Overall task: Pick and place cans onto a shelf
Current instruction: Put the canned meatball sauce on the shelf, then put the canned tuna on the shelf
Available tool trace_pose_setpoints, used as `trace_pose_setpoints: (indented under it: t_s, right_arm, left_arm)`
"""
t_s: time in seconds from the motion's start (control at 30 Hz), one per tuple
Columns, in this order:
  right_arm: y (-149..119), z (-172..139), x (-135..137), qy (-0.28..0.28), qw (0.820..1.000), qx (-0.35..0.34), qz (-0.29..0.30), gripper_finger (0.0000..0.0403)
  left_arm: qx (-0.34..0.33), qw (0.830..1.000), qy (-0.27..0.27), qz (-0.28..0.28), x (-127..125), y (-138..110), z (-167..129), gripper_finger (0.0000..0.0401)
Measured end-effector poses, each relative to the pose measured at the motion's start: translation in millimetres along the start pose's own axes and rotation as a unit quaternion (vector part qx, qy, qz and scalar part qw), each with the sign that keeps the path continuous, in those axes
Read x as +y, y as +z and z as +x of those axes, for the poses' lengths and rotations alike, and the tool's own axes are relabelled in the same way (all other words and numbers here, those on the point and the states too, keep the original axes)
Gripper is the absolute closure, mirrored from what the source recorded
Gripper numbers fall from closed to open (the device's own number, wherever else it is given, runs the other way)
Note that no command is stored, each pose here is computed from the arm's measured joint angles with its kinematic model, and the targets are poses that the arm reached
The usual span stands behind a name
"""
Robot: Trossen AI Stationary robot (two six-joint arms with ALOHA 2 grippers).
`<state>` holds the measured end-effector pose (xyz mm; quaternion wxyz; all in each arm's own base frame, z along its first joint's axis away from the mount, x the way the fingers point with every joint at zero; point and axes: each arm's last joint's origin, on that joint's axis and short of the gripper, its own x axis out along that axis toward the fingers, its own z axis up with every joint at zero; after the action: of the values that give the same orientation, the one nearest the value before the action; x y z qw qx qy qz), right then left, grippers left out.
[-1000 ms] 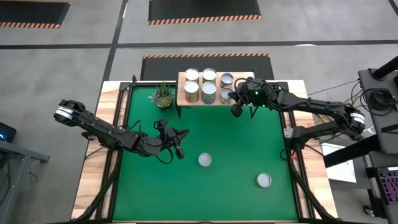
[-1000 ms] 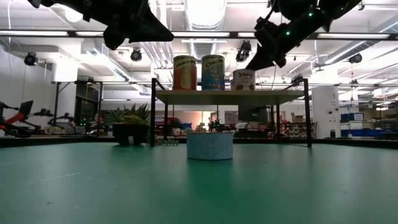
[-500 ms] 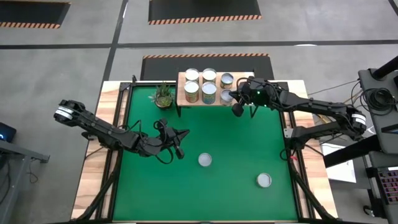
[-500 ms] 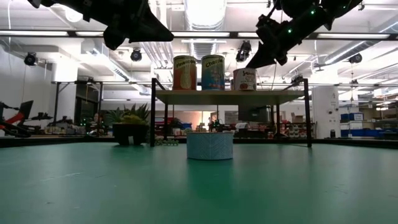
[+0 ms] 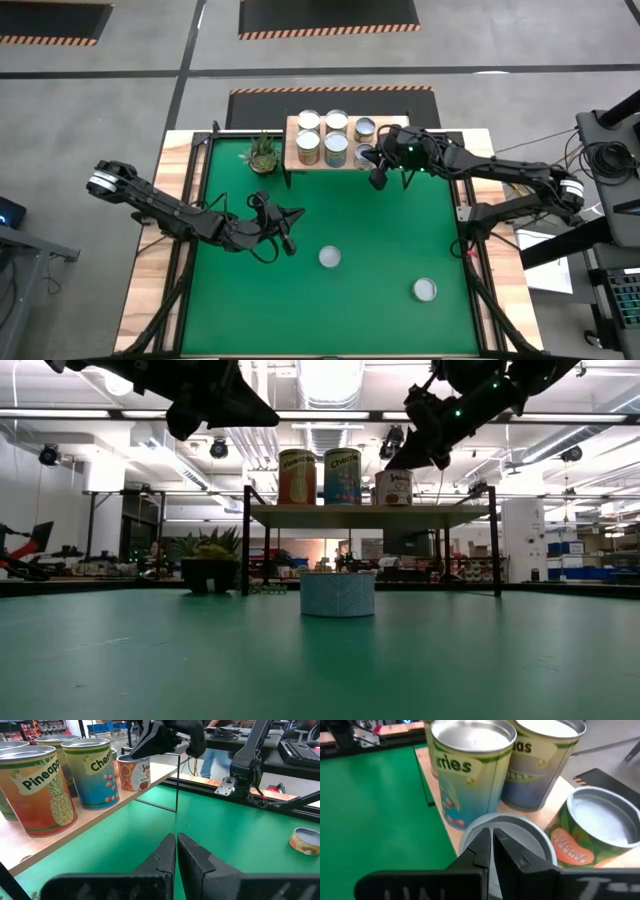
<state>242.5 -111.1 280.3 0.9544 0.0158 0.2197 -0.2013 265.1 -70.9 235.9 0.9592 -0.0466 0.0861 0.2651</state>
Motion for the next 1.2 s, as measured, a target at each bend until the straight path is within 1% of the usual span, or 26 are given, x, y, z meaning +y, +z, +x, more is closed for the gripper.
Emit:
trace_pose_setpoints:
  t_s: [0.13, 0.27, 0.33, 0.43, 0.57, 1.03, 1.2]
  right_arm:
    - [-2, 4, -1, -0.007, 1.000, 0.005, 0.000, 0.0394]
    - [-3, 4, -4, -0.058, 0.998, 0.015, 0.006, 0.0394]
    - [-3, 3, -5, -0.067, 0.997, 0.025, 0.006, 0.0394]
    - [-1, 2, -5, -0.065, 0.997, 0.033, 0.009, 0.0394]
    - [0, 2, -3, -0.045, 0.998, 0.032, 0.013, 0.0394]
    - [5, 1, -3, -0.044, 0.999, 0.011, 0.023, 0.0394]
    - [7, -7, -3, -0.045, 0.999, 0.004, 0.021, 0.0394]
  left_arm:
    - [0.000, 1.000, 0.000, 0.000, 0, 0, 0, 0.0401]
    - [0.000, 1.000, 0.000, 0.000, 0, 0, 0, 0.0401]
    - [0.000, 1.000, 0.000, 0.000, 0, 0, 0, 0.0401]
    - [0.000, 1.000, 0.000, 0.000, 0, 0, 0, 0.0401]
    - [0.000, 1.000, 0.000, 0.000, 0, 0, 0, 0.0401]
    - [0.000, 1.000, 0.000, 0.000, 0, 0, 0, 0.0401]
    - [0.000, 1.000, 0.000, -0.002, 0, 0, 0, 0.0401]
